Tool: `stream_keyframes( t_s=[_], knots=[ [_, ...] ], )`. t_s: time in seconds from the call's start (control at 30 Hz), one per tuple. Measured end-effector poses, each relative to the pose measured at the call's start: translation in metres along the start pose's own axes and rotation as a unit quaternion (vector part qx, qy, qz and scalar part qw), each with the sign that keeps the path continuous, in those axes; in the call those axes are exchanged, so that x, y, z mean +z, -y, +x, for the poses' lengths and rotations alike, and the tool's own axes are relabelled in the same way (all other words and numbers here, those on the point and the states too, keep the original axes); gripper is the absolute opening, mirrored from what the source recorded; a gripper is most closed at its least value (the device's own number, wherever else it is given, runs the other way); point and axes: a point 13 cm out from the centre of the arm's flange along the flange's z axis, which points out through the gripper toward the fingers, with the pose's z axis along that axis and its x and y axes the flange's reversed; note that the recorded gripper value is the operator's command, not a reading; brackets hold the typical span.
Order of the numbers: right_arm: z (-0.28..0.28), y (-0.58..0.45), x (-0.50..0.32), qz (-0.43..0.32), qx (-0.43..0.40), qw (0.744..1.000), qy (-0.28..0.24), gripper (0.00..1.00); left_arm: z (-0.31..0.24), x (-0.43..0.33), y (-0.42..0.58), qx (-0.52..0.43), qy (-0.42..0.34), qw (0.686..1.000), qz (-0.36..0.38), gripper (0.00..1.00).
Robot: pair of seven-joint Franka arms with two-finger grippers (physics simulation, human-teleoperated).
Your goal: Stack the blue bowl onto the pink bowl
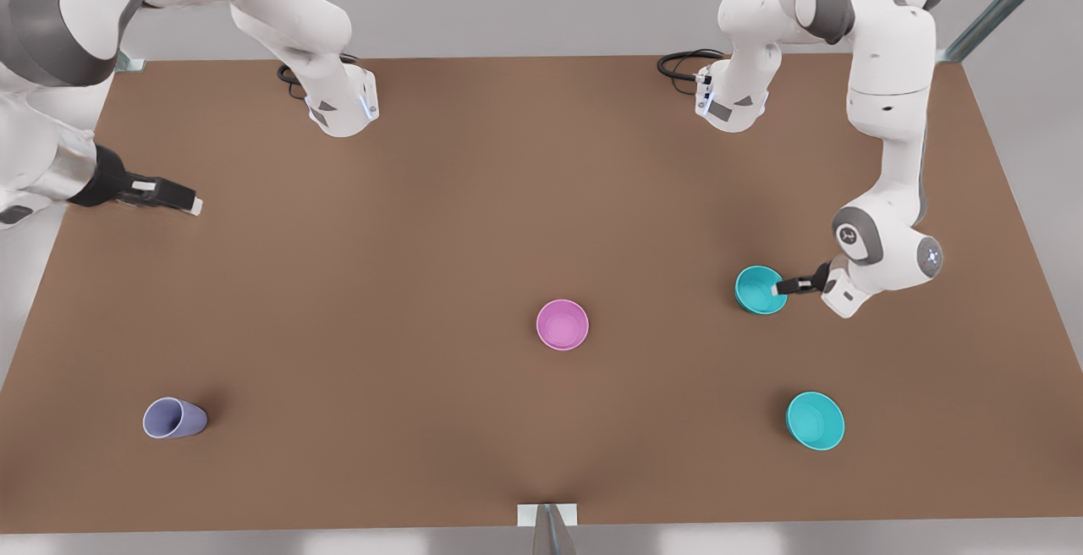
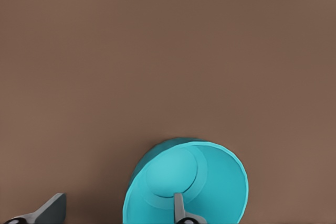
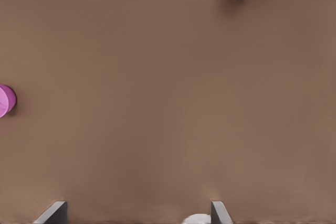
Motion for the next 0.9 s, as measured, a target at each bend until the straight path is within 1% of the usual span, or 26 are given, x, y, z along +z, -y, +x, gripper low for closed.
stream_keyframes(
  t_s=[0.07,0.13,0.2,0.27,0.3,0.33,0.37,0.4,0.53,0.6,0.63,0.7,0.73,0.8,0.9],
  knots=[
    [0.024,0.010,0.023,0.040,0.003,0.999,-0.031,1.00,0.000,0.012,-0.001,0.015,-0.003,1.000,-0.003,1.00],
    [0.025,0.017,0.052,0.063,-0.001,0.997,-0.051,1.00,-0.001,0.016,-0.001,0.031,-0.002,1.000,-0.004,1.00],
    [0.011,0.026,0.070,0.068,-0.005,0.996,-0.060,1.00,-0.001,0.017,0.001,0.046,-0.003,0.999,-0.004,0.45],
    [0.001,0.035,0.075,0.067,-0.006,0.996,-0.057,1.00,0.000,0.018,0.003,0.058,-0.004,0.998,-0.003,0.37],
    [-0.002,0.037,0.075,0.067,-0.009,0.996,-0.053,1.00,0.001,0.019,0.004,0.064,-0.006,0.998,-0.002,0.31],
    [-0.005,0.037,0.073,0.066,-0.012,0.997,-0.047,1.00,0.002,0.019,0.005,0.070,-0.008,0.998,-0.001,0.29],
    [-0.008,0.038,0.069,0.065,-0.016,0.997,-0.040,1.00,0.003,0.020,0.006,0.075,-0.010,0.997,0.000,0.23],
    [-0.011,0.040,0.065,0.064,-0.018,0.997,-0.032,1.00,0.004,0.022,0.006,0.079,-0.013,0.997,0.000,0.21],
    [-0.017,0.055,0.061,0.056,-0.018,0.998,-0.022,1.00,0.004,0.021,0.007,0.096,-0.016,0.995,0.000,0.21],
    [-0.019,0.054,0.061,0.055,-0.024,0.998,-0.019,1.00,-0.011,0.002,0.025,0.110,-0.004,0.994,0.003,0.21],
    [-0.019,0.053,0.061,0.054,-0.028,0.998,-0.019,1.00,-0.033,-0.021,0.048,0.126,0.011,0.992,0.008,0.21],
    [-0.021,0.052,0.062,0.053,-0.034,0.998,-0.019,1.00,-0.069,-0.058,0.122,0.171,0.022,0.985,0.019,0.21],
    [-0.022,0.052,0.062,0.052,-0.036,0.998,-0.019,1.00,-0.076,-0.056,0.179,0.204,0.014,0.979,0.018,0.21],
    [-0.022,0.052,0.062,0.052,-0.040,0.998,-0.018,1.00,-0.060,-0.021,0.291,0.260,-0.023,0.965,0.010,0.21],
    [-0.023,0.052,0.062,0.051,-0.046,0.997,-0.017,1.00,-0.012,0.035,0.395,0.282,-0.078,0.956,0.019,0.21]
  ],
)
